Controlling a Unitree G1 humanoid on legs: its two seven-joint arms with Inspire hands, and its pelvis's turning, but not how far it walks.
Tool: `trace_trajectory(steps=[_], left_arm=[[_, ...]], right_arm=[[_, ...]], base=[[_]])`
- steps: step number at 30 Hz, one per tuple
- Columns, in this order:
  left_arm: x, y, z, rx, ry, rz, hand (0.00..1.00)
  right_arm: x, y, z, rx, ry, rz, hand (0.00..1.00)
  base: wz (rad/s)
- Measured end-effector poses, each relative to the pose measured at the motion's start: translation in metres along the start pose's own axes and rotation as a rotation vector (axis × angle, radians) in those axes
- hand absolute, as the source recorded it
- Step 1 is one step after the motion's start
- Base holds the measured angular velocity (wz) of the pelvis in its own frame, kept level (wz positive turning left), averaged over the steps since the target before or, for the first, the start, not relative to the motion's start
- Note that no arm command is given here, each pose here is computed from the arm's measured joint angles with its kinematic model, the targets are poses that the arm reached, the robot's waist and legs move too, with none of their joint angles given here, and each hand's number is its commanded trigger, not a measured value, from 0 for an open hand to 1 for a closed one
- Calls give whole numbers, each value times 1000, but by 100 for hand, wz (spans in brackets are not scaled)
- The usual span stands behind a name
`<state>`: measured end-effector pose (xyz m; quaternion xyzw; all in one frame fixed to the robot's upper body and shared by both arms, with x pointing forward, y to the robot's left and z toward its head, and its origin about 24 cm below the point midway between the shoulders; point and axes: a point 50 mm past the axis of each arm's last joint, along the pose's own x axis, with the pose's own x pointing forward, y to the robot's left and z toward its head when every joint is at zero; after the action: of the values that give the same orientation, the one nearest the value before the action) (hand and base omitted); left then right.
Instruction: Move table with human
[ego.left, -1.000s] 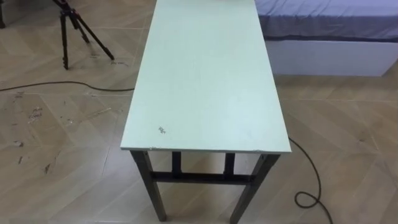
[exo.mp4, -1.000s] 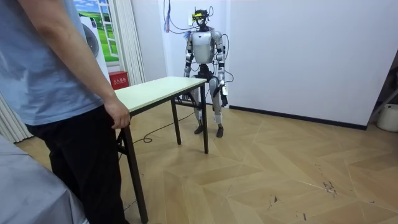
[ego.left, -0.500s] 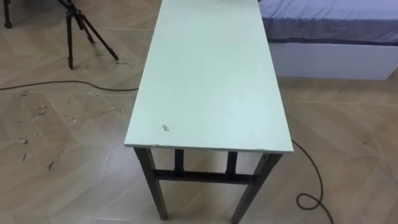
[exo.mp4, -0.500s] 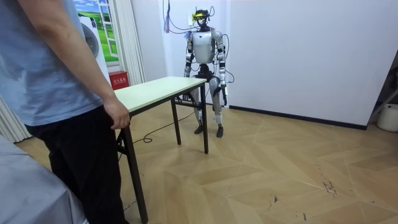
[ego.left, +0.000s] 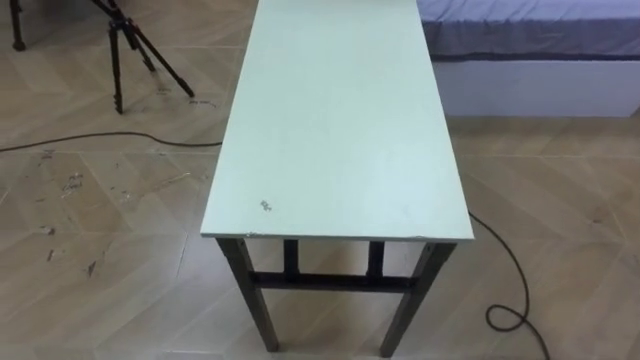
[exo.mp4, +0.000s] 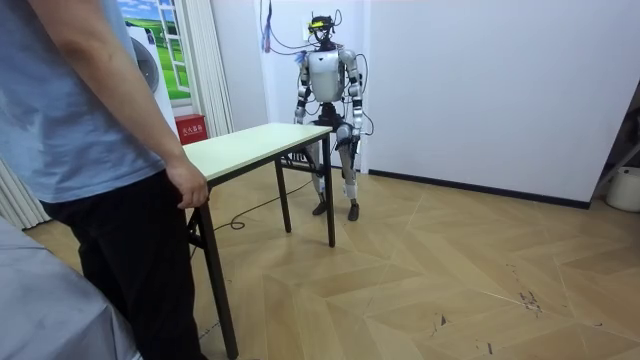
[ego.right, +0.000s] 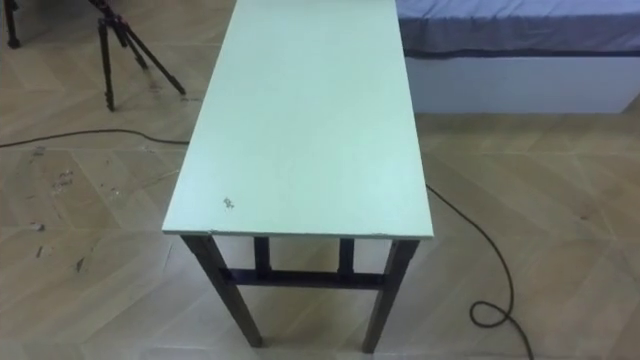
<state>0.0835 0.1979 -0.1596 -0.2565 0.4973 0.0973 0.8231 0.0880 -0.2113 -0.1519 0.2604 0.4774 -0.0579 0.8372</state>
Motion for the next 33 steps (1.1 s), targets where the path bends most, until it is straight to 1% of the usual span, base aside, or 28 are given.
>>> trace_trajectory(steps=[2, 4, 7, 10, 11, 13, 14, 16, 21, 24, 28, 33], left_arm=[[1, -17, 12, -73, -65, -107, 0], [0, -26, 14, -111, -85, -180, 0], [0, -42, 15, -121, -91, -274, 0], [-4, -57, 18, -162, -106, -352, 0], [-4, -61, 20, -158, -109, -368, 0], [-6, -75, 22, -131, -115, -428, 0], [-6, -79, 23, -125, -115, -442, 0], [-9, -91, 26, -105, -125, -500, 0], [-12, -100, 30, -111, -133, -552, 0], [-16, -106, 38, -118, -152, -589, 0], [-21, -110, 48, -129, -188, -623, 0], [-21, -108, 52, -141, -196, -618, 0]], right_arm=[[1, 19, 13, 46, -91, 111, 0], [2, 31, 17, 81, -125, 181, 0], [2, 46, 20, 136, -141, 262, 0], [-3, 60, 23, 214, -177, 349, 0], [-4, 65, 25, 219, -181, 371, 0], [-7, 83, 32, 213, -207, 456, 0], [-7, 87, 32, 208, -208, 474, 0], [-8, 97, 33, 190, -207, 523, 0], [-10, 104, 36, 198, -203, 564, 0], [-12, 108, 43, 234, -225, 594, 0], [-11, 114, 53, 226, -250, 619, 0], [-11, 115, 57, 221, -258, 624, 0]], base=[[0], [-2], [0], [0], [0], [0], [0], [0], [0], [0], [0], [-3]])
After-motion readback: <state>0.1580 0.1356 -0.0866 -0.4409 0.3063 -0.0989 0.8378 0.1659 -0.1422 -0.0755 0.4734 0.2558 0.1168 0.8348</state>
